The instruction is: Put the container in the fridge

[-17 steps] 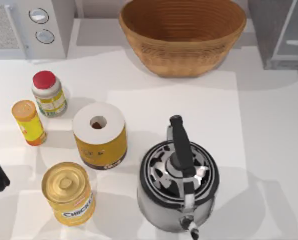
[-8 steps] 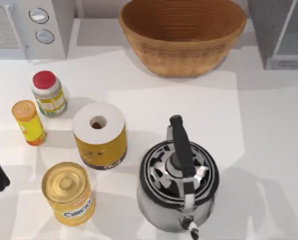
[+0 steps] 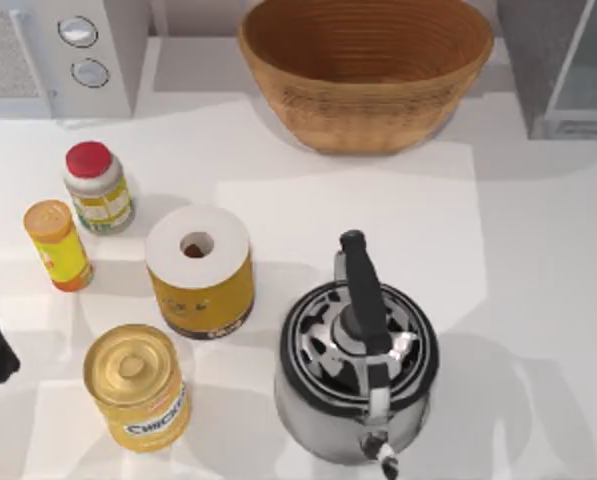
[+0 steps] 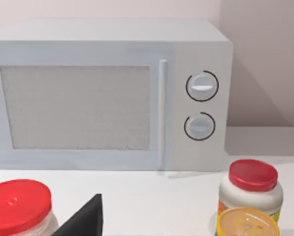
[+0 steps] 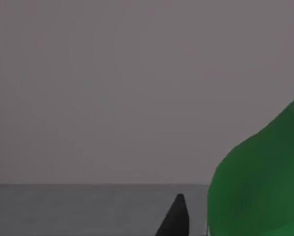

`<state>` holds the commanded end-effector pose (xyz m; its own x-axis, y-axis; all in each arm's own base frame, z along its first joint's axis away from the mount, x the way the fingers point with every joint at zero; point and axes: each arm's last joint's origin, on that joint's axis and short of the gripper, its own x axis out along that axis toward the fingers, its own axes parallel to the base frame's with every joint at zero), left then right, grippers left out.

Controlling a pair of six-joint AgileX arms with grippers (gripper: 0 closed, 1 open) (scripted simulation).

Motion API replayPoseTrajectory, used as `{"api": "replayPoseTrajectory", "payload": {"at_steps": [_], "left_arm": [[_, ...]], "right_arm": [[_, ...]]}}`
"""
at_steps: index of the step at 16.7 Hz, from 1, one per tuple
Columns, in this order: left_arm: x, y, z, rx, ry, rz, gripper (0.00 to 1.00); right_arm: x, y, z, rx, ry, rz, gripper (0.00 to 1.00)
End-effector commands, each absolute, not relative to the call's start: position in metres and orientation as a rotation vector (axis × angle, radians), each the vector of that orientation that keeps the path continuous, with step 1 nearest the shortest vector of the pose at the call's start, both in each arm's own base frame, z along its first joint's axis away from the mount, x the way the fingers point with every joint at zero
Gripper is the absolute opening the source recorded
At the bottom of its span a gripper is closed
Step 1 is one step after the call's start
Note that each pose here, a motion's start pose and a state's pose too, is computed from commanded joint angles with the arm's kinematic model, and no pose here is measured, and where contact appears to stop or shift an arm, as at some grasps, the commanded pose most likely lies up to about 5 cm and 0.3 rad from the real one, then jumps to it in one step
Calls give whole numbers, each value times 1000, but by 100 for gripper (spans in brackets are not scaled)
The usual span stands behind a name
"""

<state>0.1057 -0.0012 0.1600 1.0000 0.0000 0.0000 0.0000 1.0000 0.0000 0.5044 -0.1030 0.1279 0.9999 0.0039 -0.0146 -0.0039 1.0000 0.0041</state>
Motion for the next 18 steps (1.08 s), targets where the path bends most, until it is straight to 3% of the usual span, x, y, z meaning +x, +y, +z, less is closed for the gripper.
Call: {"api": "replayPoseTrajectory", "payload": {"at_steps": [12,18], "left_arm": [[106,-1,160,0,0,0,100],[106,-1,160,0,0,0,100]], "right_arm": [[504,-103,128,4,15,4,98],[504,-103,128,4,15,4,100]]}}
